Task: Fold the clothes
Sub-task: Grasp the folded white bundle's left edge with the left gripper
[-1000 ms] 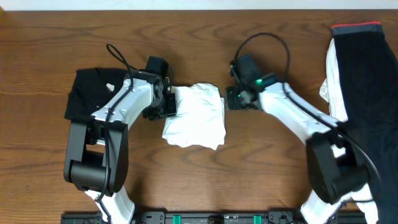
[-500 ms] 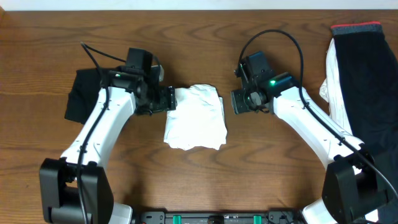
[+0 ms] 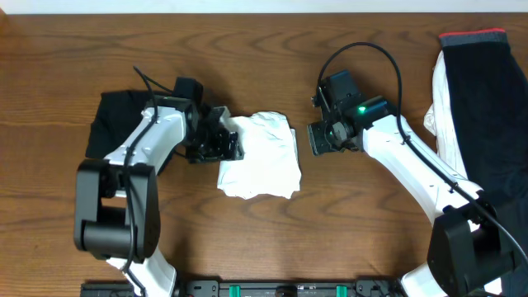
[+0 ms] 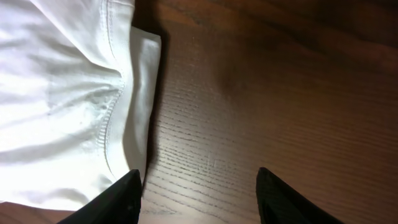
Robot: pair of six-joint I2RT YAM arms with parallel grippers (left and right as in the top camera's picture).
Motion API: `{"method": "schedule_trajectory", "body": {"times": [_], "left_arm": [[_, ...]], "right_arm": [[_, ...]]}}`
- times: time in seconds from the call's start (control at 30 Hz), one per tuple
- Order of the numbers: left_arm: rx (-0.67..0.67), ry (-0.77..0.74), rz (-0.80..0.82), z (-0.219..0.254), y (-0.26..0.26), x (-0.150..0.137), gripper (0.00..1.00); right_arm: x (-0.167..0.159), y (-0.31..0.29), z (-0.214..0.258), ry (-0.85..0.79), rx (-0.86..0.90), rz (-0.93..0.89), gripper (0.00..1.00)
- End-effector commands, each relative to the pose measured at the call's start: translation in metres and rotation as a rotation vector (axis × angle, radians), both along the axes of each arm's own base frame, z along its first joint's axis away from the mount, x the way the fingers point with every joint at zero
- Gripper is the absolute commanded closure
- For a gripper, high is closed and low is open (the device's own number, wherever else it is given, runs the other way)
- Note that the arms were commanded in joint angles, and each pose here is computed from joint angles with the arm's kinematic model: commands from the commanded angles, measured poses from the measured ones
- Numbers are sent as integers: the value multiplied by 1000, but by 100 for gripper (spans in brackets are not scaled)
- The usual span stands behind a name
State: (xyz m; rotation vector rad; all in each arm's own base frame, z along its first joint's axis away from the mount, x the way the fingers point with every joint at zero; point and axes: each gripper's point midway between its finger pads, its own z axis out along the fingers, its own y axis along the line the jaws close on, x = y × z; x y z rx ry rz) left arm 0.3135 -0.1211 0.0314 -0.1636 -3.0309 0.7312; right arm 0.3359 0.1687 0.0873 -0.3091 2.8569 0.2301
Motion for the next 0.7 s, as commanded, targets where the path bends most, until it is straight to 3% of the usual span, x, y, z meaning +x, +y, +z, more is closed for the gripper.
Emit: {"method": "schedule_trajectory", "body": {"times": [0.0, 0.1, 0.23, 0.3, 0.37, 0.47, 0.57, 0.67], "left_arm": [[-17, 55, -38, -19, -1, -10, 19], [-71, 116, -37, -34, -9, -20, 18], [-249, 162, -34, -44, -33, -26, 20], [-288, 165, -31, -45, -39, -24, 26], [-299, 161, -30, -44, -40, -23, 36], [-302, 156, -30, -44, -40, -22, 67], [-303, 155, -29, -43, -40, -22, 87], [-304, 145, -31, -38, -40, -20, 94]], "right_arm": [[2, -4, 5, -13, -3, -1, 43], [1, -3, 5, -12, 0, 0, 43], [1, -3, 5, -12, 1, 0, 43], [1, -3, 5, -12, 1, 0, 43], [1, -3, 5, -12, 1, 0, 43], [1, -3, 5, -12, 0, 0, 44], [1, -3, 5, -12, 0, 0, 43], [1, -3, 5, -12, 0, 0, 44]]}}
